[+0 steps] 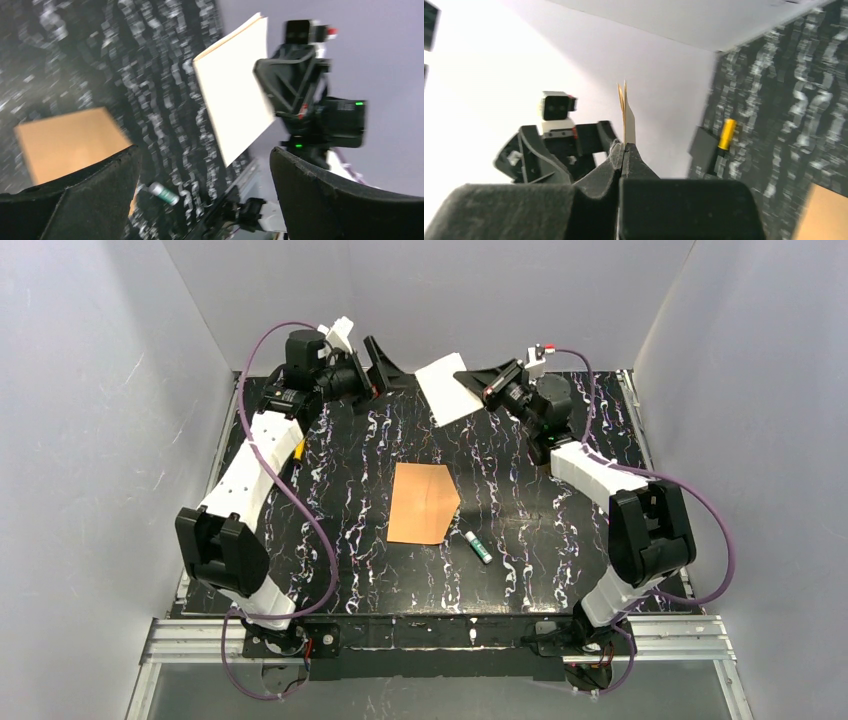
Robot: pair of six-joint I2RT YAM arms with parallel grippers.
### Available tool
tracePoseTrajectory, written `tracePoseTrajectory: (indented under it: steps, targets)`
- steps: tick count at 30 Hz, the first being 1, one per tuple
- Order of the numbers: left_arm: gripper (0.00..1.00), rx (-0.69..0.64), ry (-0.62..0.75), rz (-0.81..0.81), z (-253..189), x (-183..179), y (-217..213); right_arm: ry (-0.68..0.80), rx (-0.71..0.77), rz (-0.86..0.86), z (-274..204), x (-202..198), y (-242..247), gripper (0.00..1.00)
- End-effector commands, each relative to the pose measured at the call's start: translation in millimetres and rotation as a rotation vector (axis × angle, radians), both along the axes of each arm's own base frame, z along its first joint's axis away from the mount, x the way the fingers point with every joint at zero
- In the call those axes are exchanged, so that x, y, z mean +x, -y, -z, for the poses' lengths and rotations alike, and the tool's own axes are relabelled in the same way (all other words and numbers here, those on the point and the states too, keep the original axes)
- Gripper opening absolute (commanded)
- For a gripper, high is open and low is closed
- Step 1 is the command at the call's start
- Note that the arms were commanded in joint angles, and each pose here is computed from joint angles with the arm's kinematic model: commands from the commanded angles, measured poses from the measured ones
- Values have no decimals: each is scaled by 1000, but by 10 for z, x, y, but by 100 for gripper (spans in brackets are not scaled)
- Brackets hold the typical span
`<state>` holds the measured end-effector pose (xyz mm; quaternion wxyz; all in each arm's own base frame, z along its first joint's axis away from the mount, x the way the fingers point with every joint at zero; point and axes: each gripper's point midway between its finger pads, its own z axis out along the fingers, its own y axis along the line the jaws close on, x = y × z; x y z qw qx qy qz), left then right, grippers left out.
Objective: Place the letter into the envelope and seal it
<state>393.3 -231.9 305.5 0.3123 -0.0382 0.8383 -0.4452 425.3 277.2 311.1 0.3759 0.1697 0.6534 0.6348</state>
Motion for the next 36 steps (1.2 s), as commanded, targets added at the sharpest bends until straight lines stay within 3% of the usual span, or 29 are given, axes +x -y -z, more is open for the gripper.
tracePoseTrajectory:
  steps: [1,3,6,13,19,20,21,23,25,27,32,36]
  targets:
    - [98,-271,94,105,-566,44,270,133,240,-57,-881,-104,-129,1]
    - [97,-325,91,150,-643,43,355,129,243,-80,-937,-116,-219,1]
    - [86,-331,122,199,-736,33,421,129,244,-93,-951,-129,-294,1]
    - [36,-364,136,214,-954,7,405,121,288,-106,-938,-130,-304,1]
    - [0,-355,164,237,-957,-60,367,162,182,-182,-837,-185,-434,1]
    - [0,-356,159,246,-942,-69,362,176,152,-195,-822,-192,-449,4]
    - [0,-356,157,261,-930,-85,360,198,122,-206,-815,-204,-456,13]
    - [0,-354,163,297,-924,-127,357,241,64,-228,-801,-248,-460,49]
    - [0,-357,165,343,-932,-194,352,322,10,-268,-827,-339,-451,68]
    - [0,-360,169,397,-944,-265,357,405,-34,-346,-835,-471,-463,70]
    - [0,-363,195,518,-992,-462,361,487,-45,-586,-803,-825,-510,58]
    - [0,-361,211,559,-996,-524,354,509,-52,-643,-855,-938,-506,47]
